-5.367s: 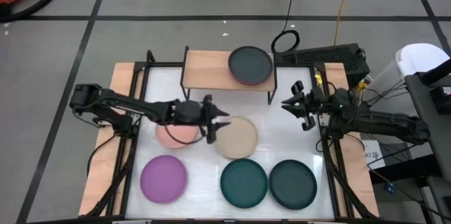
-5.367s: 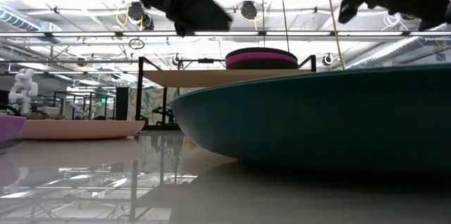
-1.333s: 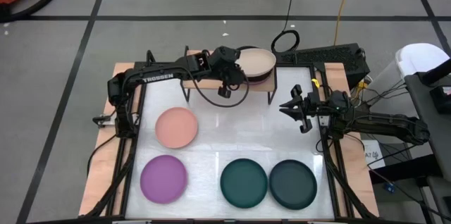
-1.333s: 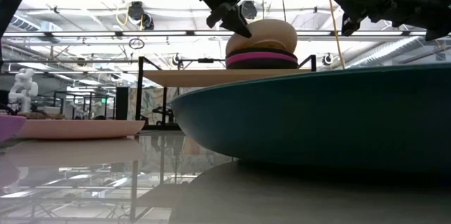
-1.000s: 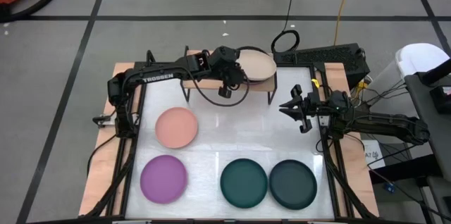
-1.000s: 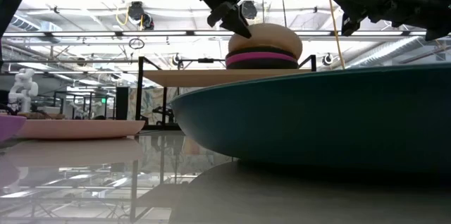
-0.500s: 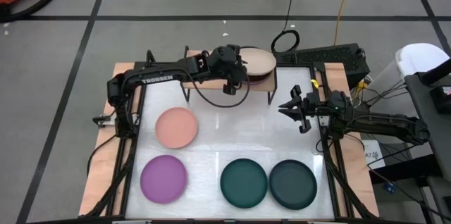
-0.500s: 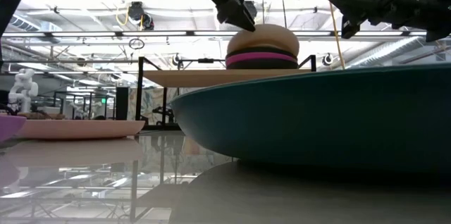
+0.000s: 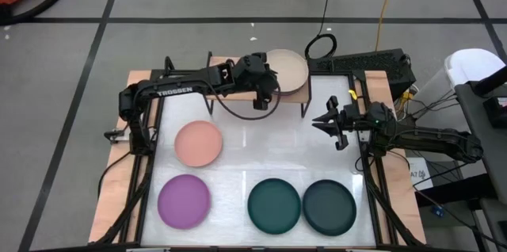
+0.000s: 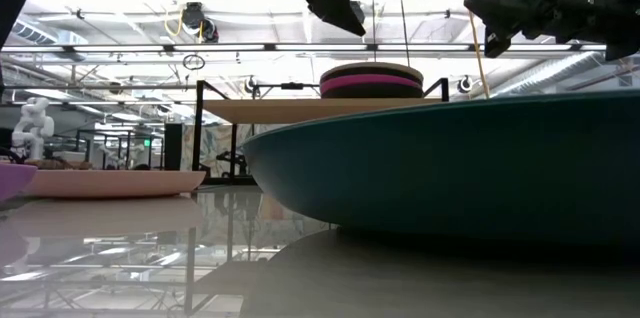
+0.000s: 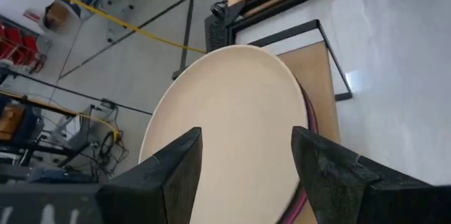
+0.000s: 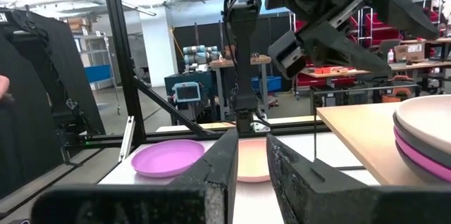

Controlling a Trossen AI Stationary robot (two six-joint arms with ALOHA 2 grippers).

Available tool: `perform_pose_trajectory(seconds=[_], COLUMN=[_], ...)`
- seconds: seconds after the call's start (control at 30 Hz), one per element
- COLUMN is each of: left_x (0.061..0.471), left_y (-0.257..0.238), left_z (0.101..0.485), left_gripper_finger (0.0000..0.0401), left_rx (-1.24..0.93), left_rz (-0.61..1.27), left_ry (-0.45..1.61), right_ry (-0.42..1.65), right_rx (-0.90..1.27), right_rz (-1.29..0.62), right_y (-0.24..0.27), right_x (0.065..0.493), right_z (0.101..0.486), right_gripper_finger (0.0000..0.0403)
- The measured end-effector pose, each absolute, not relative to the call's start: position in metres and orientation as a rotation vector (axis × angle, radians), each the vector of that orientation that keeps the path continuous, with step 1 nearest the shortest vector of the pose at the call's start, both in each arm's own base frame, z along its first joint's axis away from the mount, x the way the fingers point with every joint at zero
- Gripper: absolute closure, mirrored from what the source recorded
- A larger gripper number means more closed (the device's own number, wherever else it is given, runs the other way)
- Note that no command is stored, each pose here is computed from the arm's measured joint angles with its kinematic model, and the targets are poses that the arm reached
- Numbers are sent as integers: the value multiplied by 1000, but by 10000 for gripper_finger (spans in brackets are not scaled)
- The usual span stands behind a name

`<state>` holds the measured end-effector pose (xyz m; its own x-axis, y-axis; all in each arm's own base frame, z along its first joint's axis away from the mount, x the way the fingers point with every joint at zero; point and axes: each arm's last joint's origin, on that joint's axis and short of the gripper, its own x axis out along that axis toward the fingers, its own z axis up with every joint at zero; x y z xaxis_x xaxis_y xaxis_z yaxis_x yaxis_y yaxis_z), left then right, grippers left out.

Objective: Place and stack plates onto a shelf
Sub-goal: Put the black plate on the shelf

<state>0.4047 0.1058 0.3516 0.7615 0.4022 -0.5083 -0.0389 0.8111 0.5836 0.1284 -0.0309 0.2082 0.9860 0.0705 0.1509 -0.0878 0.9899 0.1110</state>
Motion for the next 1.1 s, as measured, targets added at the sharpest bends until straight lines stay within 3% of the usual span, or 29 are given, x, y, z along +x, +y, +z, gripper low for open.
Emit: perform_pose_trajectory(seconds=[0.13,0.3,0.57,0.7,1.1], left_x=[394,377,341,324,269], left_y=[95,73,55,52,37], left_z=[373,399,418,410,328], left_gripper_finger=[178,178,178,178,178], left_rx=[540,435,391,359,198], left_rz=[272,164,191,213,255], left_ry=[594,477,513,463,166], right_ry=[-138,-119,-101,-99,-86], right_rx=[112,94,99,100,107], right_rz=[78,35,25,26,27], right_y=[-31,-32,-33,-33,-33], right_x=[129,129,129,129,129], right_z=[207,205,203,203,202], right_gripper_finger=[344,344,344,344,344])
